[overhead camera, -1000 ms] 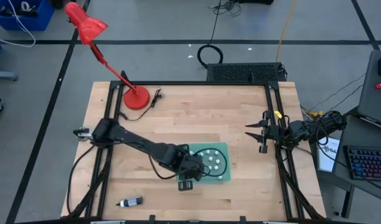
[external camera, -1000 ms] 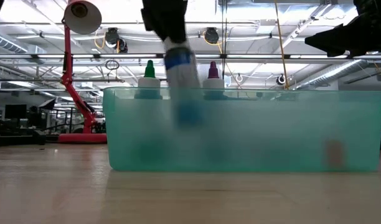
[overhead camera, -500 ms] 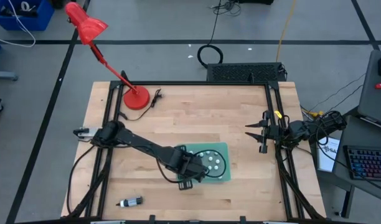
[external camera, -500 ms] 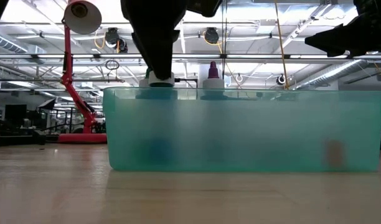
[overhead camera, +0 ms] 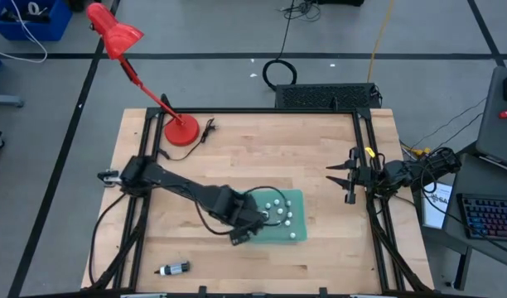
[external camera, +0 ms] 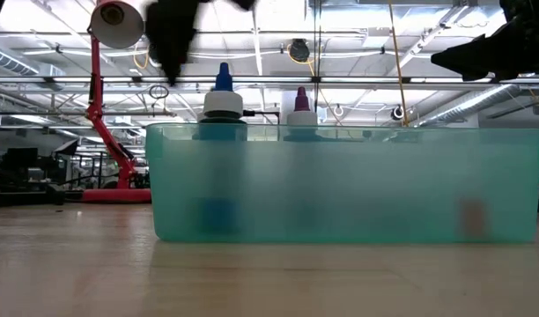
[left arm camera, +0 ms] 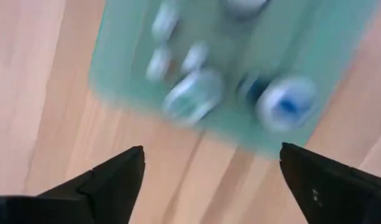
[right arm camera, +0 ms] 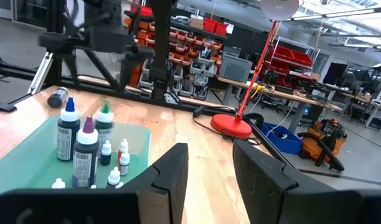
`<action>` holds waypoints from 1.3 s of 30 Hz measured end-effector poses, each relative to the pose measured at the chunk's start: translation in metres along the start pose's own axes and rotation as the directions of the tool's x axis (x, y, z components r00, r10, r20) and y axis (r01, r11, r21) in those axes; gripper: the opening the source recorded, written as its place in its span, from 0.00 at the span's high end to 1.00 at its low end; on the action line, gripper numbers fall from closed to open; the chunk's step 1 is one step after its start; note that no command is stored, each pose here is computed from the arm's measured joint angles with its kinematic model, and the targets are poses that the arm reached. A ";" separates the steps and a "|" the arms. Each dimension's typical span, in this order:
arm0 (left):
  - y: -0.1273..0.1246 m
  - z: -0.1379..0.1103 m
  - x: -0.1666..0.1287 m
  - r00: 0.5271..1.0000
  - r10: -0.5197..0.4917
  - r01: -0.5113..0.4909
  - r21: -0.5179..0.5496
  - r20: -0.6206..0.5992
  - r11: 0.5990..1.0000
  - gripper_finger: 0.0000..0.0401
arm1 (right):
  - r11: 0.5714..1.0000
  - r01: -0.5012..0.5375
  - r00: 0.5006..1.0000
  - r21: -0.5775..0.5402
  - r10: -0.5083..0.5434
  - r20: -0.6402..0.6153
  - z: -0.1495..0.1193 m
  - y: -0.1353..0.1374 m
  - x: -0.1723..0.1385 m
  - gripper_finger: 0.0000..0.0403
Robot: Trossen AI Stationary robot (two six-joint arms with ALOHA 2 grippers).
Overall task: Pick & Place food coloring
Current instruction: Put the large black food coloring bottle into the green bin
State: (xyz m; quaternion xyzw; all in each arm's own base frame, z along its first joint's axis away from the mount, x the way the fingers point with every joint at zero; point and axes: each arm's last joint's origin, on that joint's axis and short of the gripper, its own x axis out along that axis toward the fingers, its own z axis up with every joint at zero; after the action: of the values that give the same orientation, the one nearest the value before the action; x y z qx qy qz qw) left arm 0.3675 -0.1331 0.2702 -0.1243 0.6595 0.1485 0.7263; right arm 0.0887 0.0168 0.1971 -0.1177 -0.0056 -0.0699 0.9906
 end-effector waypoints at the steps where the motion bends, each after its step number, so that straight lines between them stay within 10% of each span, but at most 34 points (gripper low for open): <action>1: 0.001 -0.008 -0.002 0.998 0.027 -0.029 -0.034 -0.058 0.999 0.07 | 1.000 -0.001 1.000 -0.001 0.001 -0.002 0.000 0.000 0.000 0.71; 5: -0.007 -0.039 -0.005 0.968 0.055 -0.088 -0.125 -0.245 0.988 0.06 | 1.000 -0.002 1.000 -0.002 0.002 -0.005 0.000 0.000 0.000 0.71; 18: -0.062 -0.125 -0.010 0.976 0.136 -0.159 -0.137 -0.168 0.978 0.05 | 1.000 -0.001 1.000 -0.003 0.001 -0.006 0.000 0.000 0.001 0.71; 39: -0.063 -0.190 0.097 0.917 0.090 -0.129 -0.075 -0.388 0.989 0.05 | 1.000 -0.001 1.000 -0.003 0.001 -0.005 0.000 0.000 0.001 0.71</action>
State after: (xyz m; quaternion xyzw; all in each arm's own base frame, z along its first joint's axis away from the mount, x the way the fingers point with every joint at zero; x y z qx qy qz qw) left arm 0.2250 -0.2579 0.1540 -0.1497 0.7865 0.1942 0.5669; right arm 0.0893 0.0170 0.1967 -0.1188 -0.0028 -0.0695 0.9905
